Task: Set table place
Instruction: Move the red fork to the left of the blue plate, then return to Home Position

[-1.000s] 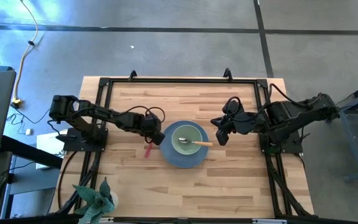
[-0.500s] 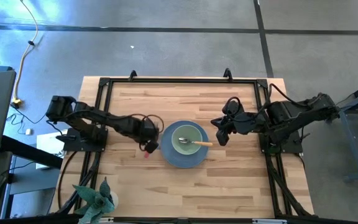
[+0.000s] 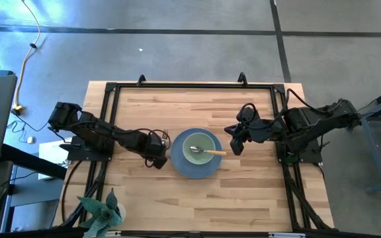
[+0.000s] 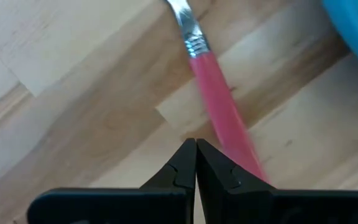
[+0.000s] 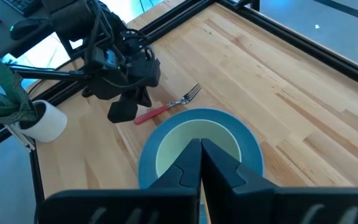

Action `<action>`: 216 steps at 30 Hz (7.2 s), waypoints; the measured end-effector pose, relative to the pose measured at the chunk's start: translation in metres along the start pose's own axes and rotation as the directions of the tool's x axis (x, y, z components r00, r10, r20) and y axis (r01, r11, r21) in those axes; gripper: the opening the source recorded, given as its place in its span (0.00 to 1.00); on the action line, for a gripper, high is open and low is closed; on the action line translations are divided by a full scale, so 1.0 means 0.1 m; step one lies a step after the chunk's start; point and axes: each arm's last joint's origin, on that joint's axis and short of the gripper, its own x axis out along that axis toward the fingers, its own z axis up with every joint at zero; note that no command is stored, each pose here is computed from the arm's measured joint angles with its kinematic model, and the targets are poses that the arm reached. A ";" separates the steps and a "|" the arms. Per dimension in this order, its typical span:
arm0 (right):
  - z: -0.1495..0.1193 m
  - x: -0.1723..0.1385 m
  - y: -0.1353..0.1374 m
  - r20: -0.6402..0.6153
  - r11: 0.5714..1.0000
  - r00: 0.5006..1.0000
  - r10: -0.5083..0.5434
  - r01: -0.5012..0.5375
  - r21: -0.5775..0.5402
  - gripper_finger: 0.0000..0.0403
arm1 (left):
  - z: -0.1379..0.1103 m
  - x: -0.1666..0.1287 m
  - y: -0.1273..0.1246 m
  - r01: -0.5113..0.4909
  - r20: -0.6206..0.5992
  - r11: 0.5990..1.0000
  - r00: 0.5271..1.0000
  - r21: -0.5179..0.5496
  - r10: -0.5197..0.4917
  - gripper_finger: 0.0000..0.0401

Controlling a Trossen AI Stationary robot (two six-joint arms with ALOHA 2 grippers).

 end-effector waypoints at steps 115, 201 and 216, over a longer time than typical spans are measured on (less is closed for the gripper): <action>-1.45 0.21 -1.66 0.671 0.842 0.542 0.506 -0.481 -0.245 0.00 | -0.70 -0.56 1.24 0.437 0.731 0.708 0.151 0.555 -0.666 0.00; -1.84 0.58 -1.89 0.454 0.944 0.832 0.318 -0.324 -0.066 0.00 | -0.51 -0.51 1.33 0.406 0.788 0.767 0.159 0.497 -0.595 0.00; -1.84 0.58 -1.89 0.454 0.944 0.832 0.318 -0.324 -0.066 0.00 | -0.51 -0.51 1.33 0.406 0.788 0.767 0.159 0.497 -0.595 0.00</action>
